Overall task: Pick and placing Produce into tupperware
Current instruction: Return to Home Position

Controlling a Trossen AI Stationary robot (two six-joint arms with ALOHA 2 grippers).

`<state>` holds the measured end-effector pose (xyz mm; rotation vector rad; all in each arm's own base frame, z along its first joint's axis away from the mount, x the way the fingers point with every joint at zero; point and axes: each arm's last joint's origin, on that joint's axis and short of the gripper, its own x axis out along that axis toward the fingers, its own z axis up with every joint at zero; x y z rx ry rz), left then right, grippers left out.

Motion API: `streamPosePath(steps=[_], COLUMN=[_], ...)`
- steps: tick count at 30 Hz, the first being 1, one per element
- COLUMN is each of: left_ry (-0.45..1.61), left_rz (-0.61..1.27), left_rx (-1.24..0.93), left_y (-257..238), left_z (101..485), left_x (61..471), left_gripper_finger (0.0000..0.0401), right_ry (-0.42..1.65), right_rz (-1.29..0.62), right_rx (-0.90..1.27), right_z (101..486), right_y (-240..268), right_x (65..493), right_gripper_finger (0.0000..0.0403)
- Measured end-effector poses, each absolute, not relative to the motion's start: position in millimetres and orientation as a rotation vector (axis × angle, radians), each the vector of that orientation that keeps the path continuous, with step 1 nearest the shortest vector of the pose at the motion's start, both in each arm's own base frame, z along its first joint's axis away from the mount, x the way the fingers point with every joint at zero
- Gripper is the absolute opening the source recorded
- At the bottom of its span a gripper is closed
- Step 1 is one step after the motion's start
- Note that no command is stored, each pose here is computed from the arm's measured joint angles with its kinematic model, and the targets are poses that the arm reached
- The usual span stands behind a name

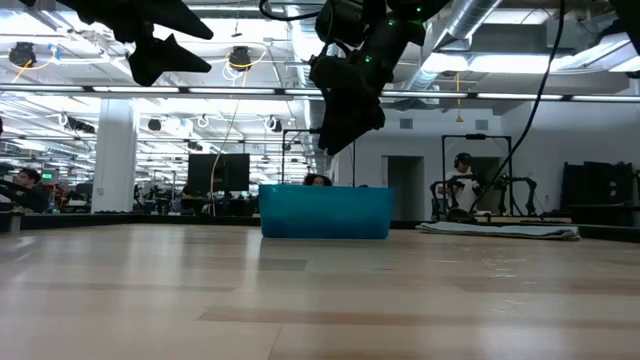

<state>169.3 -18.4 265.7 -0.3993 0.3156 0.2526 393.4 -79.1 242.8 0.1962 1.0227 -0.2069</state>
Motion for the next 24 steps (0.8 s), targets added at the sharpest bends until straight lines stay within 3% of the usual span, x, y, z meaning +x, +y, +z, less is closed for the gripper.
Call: streamPosePath(steps=[6, 15, 24], left_ry=[0.315, 0.410, 0.132], left_rz=[0.261, 0.305, 0.083], left_rx=[-0.395, -0.284, -0.289], left_y=[-18, -16, -25], left_z=[266, 257, 287], left_x=[169, 165, 172], left_gripper_finger=[0.0245, 0.0245, 0.0245], right_ry=[1.021, 0.832, 0.545], right_rz=[-0.204, -0.114, -0.020], right_rx=[0.215, 0.135, 0.035], right_z=[243, 290, 359], right_y=[-77, -44, -10], right_x=[394, 386, 348], right_gripper_finger=[0.0256, 0.0260, 0.0260])
